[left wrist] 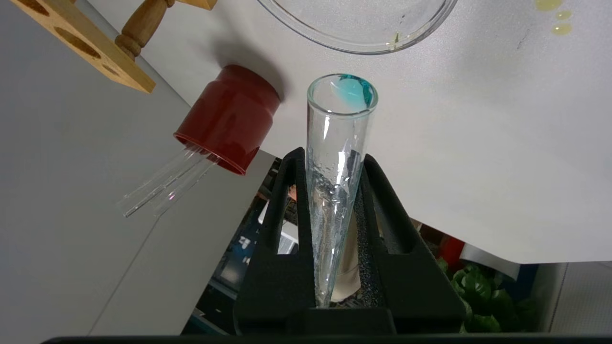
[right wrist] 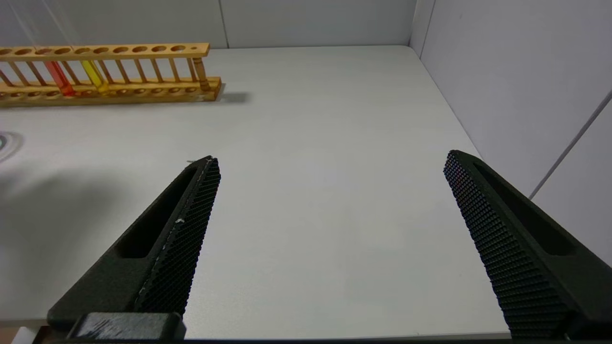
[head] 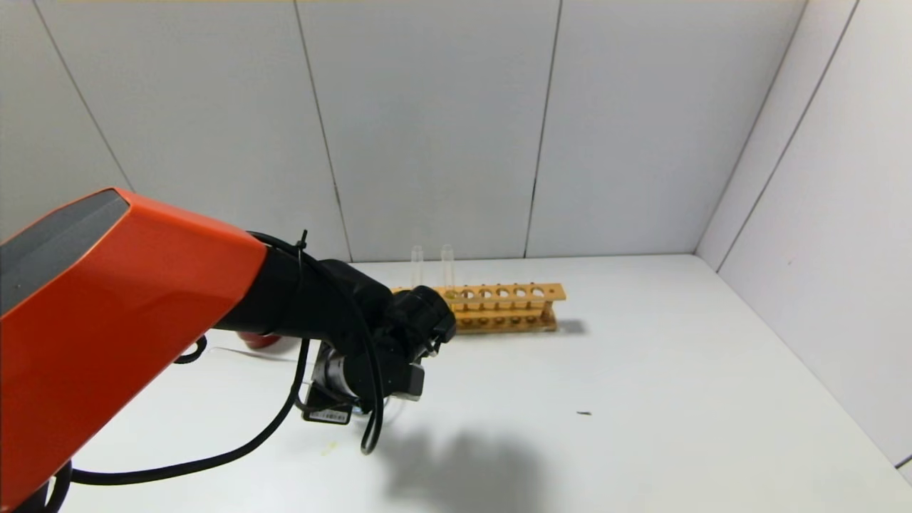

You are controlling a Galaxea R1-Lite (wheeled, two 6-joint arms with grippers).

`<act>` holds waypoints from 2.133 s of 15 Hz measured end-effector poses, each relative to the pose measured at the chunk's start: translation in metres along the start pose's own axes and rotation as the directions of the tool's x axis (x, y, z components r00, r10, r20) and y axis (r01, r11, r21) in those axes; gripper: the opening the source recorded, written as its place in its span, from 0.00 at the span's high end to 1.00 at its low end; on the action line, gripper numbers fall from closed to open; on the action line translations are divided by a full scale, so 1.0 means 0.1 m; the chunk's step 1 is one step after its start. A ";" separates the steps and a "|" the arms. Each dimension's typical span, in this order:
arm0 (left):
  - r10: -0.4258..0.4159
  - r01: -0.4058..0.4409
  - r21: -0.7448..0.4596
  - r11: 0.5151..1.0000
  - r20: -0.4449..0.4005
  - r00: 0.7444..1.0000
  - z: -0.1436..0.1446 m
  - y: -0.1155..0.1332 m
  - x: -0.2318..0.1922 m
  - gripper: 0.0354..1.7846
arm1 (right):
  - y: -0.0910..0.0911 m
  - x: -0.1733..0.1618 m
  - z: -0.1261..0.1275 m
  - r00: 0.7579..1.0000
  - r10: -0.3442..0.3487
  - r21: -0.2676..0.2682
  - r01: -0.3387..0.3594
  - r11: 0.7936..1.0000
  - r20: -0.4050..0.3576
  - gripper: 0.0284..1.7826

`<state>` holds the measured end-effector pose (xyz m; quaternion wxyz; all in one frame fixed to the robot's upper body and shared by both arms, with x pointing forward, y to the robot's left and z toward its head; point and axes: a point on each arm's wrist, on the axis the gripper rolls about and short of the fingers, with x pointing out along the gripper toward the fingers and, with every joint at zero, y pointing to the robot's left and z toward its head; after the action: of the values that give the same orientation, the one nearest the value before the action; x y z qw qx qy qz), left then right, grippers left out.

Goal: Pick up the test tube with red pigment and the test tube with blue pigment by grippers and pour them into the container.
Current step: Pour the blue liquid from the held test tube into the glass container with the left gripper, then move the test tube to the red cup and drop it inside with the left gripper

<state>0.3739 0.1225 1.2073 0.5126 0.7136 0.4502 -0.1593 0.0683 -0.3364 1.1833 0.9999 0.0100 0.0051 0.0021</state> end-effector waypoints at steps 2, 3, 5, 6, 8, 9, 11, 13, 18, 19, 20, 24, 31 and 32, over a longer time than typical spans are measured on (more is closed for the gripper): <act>-0.001 0.002 -0.032 0.999 0.028 1.000 -0.04 0.03 -0.04 0.85 | 0.00 0.00 0.00 1.000 0.000 0.000 0.000 1.000 0.000 0.04; -0.002 0.005 -0.063 0.998 0.055 0.998 -0.06 0.05 -0.08 0.85 | 0.00 0.00 0.00 1.000 0.000 0.000 0.000 1.000 0.000 0.04; 0.015 -0.001 -0.135 0.991 0.105 0.994 -0.16 0.13 -0.17 0.85 | 0.00 0.00 0.00 1.000 0.000 0.000 0.000 1.000 0.000 0.04; 0.025 -0.003 -0.168 0.986 0.129 0.991 -0.23 0.17 -0.22 0.85 | 0.00 0.00 0.00 1.000 0.000 0.000 0.000 1.000 0.000 0.04; 0.028 0.025 -0.274 0.961 0.189 0.982 -0.39 0.20 -0.34 0.85 | 0.00 0.00 0.00 1.000 0.000 0.000 0.000 1.000 0.000 0.04; 0.032 0.045 -0.351 0.935 0.211 0.977 -0.48 0.21 -0.41 0.85 | 0.00 0.00 0.00 1.000 0.000 0.000 0.000 1.000 0.000 0.04; 0.048 0.080 -0.481 0.873 0.249 0.967 -0.69 0.23 -0.52 0.85 | 0.00 0.00 0.00 1.000 0.000 0.000 0.000 1.000 0.000 0.04; 0.078 0.127 -0.577 0.807 0.317 0.945 -0.95 0.27 -0.59 0.85 | 0.00 0.00 0.00 1.000 0.000 0.000 0.000 1.000 0.000 0.04; 0.305 0.181 -0.788 0.588 0.423 0.853 -1.46 0.43 -0.63 0.85 | 0.00 0.00 0.00 1.000 0.000 0.000 0.000 1.000 0.000 0.04; 0.330 0.210 -0.817 0.537 0.433 0.839 -1.52 0.45 -0.63 0.85 | 0.00 0.00 0.00 1.000 0.000 0.000 0.000 1.000 0.000 0.04; 0.351 0.254 -0.840 0.479 0.449 0.821 -1.57 0.46 -0.62 0.85 | 0.00 0.00 0.00 1.000 0.000 -0.001 0.000 1.000 0.000 0.04; 0.471 0.310 -0.894 0.324 0.437 0.767 -1.78 0.50 -0.47 0.85 | 0.00 0.00 0.00 1.000 0.000 0.000 0.000 1.000 0.000 0.04; 0.568 0.358 -0.913 0.193 0.402 0.718 -2.28 0.60 -0.15 0.85 | 0.00 0.00 0.00 1.000 0.000 0.000 0.000 1.000 0.000 0.04; 0.580 0.366 -0.916 0.166 0.391 0.715 -2.33 0.62 -0.10 0.85 | 0.00 0.00 0.00 1.000 0.000 0.000 0.000 1.000 0.000 0.04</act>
<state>0.3639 0.3170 1.3496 0.9788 0.1258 0.1567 -0.0406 0.0683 -0.3364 1.1833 0.9999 0.0098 0.0051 0.0021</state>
